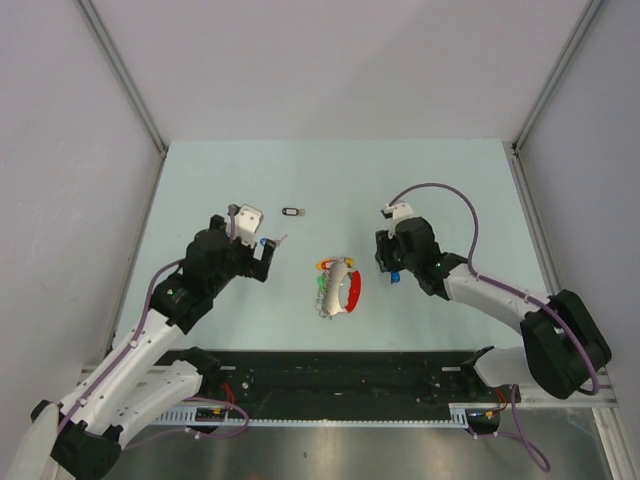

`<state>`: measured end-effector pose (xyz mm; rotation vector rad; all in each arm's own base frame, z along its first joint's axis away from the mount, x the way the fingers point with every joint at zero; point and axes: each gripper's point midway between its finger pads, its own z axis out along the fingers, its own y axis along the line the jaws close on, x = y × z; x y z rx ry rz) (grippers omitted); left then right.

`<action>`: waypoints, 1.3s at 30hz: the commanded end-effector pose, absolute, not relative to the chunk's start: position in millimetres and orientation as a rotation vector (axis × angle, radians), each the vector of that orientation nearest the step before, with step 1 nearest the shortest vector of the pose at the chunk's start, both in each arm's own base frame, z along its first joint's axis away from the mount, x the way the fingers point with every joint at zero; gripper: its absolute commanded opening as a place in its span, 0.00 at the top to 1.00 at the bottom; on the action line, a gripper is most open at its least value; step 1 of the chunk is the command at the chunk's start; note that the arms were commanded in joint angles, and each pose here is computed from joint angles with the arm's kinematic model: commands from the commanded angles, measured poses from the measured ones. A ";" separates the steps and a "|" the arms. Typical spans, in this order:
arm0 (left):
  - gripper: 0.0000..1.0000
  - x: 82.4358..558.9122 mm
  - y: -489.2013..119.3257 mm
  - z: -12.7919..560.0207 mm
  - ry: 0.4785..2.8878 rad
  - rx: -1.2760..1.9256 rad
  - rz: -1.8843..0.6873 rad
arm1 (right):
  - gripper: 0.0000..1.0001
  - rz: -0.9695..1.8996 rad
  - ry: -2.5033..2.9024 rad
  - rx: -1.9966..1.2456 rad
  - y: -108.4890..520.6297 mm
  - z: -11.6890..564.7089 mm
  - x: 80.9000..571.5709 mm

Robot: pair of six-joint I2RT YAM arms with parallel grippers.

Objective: Put the keys on the keyring

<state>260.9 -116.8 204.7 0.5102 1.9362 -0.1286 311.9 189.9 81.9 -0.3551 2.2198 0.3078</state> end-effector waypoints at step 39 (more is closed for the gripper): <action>0.00 273.5 -88.1 218.4 1.902 0.349 -0.075 | 0.66 0.509 2.182 -0.985 350.6 41.4 181.6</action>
